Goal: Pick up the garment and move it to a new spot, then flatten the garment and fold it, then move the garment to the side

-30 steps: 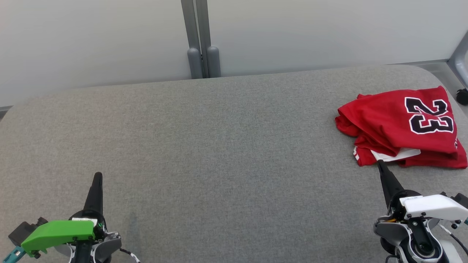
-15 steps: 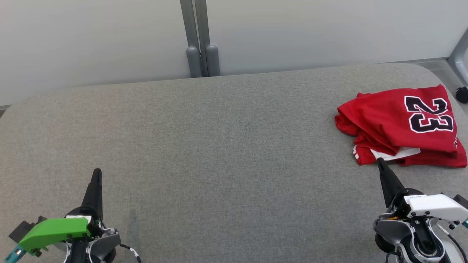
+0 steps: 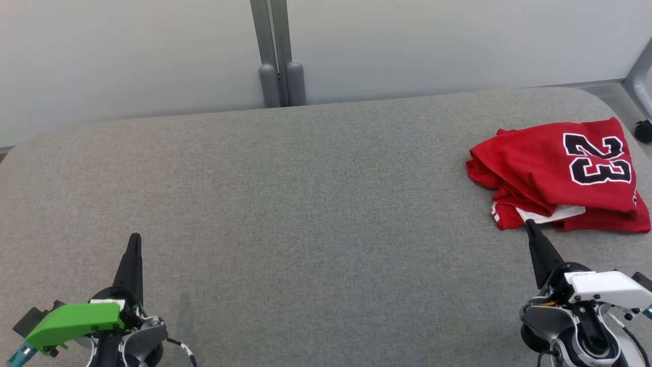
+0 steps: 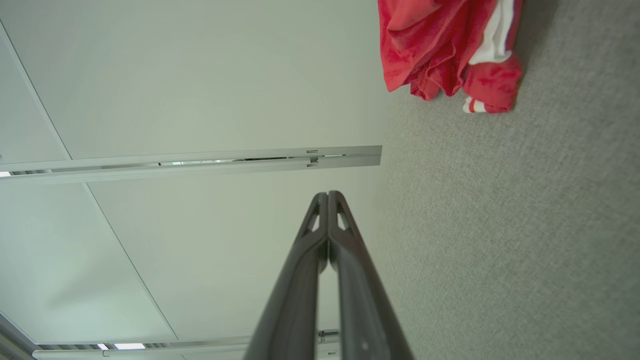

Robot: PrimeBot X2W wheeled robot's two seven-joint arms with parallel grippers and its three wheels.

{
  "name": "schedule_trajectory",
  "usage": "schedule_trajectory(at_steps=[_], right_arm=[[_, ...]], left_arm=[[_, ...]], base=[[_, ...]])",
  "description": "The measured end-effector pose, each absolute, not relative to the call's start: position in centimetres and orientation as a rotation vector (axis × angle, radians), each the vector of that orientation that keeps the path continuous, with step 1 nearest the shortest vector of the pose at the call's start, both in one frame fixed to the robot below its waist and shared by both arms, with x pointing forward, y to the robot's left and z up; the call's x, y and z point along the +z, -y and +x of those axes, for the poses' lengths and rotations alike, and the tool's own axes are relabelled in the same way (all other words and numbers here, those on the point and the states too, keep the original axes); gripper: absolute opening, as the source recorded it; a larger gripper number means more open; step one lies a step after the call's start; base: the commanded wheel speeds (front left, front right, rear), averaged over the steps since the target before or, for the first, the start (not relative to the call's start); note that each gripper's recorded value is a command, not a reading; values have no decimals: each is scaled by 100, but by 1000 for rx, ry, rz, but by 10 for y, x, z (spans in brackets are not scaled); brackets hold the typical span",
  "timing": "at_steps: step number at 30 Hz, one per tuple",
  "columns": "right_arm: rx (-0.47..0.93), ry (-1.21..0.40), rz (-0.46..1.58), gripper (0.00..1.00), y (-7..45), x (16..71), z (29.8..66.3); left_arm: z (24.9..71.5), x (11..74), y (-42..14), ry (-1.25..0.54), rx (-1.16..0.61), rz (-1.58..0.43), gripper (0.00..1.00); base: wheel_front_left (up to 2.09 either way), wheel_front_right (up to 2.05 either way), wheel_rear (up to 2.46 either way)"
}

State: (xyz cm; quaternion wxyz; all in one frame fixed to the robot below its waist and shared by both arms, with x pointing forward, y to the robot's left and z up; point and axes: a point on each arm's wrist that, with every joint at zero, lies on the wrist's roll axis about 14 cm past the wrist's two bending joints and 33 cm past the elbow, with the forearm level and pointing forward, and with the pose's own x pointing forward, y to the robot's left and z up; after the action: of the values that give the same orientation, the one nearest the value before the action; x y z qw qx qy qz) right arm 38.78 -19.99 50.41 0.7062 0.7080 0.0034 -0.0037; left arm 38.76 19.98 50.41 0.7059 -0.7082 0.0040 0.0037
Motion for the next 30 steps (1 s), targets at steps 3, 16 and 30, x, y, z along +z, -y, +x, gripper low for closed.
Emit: schedule_trajectory(at_steps=[3,16,30], right_arm=[[-8,-7,1573,0,200,504,388],[-8,-7,1573,0,200,504,388],[-8,-7,1573,0,200,504,388]], left_arm=[[388,504,-200,-9,8,-1574,0],[388,504,-200,-9,8,-1574,0],[388,504,-200,-9,8,-1575,0]], base=[[0,0,0],[0,0,0],[0,0,0]])
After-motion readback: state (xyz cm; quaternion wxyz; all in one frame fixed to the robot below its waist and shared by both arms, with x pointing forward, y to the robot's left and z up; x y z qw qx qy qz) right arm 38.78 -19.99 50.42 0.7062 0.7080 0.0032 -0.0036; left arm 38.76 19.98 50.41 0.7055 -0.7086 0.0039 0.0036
